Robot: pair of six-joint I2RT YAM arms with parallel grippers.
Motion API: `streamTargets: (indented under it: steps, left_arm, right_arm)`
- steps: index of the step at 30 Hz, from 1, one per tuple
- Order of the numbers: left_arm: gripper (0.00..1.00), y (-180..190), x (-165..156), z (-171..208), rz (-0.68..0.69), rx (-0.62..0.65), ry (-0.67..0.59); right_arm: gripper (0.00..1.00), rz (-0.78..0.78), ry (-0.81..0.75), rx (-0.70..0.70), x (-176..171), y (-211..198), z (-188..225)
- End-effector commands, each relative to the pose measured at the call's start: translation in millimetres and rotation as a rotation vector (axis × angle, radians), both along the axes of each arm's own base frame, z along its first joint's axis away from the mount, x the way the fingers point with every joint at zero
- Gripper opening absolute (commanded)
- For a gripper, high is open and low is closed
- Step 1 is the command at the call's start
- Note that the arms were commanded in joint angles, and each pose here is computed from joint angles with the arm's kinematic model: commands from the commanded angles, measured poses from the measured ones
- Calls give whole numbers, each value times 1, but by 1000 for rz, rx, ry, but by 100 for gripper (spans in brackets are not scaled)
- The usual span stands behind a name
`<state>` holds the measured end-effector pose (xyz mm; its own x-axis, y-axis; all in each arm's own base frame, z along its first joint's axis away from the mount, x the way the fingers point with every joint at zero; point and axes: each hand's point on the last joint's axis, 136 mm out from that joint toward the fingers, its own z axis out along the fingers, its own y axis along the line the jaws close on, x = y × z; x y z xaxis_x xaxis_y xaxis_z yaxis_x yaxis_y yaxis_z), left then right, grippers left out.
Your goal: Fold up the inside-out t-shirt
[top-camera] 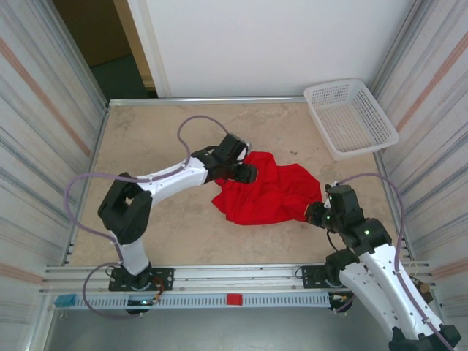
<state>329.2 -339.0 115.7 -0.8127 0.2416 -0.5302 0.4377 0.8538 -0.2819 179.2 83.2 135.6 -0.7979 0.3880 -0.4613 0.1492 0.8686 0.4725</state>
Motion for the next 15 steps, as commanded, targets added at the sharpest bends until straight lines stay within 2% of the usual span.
streamTargets:
  steps: [1,4,7,13,15]
  left_arm:
    - [58,9,-12,-16,-10,111,33]
    - [53,17,-19,-26,20,150,56]
    - [52,21,-26,-28,31,159,65]
    - [35,15,-41,-36,3,141,101]
    - [12,14,-43,-40,1,145,107]
  right_arm:
    - [0,-14,-54,10,8,0,20]
    - [0,-8,-72,16,13,2,28]
    - [0,2,-93,23,20,6,38]
    - [0,15,-138,33,35,12,58]
    - [0,18,-153,35,41,13,66]
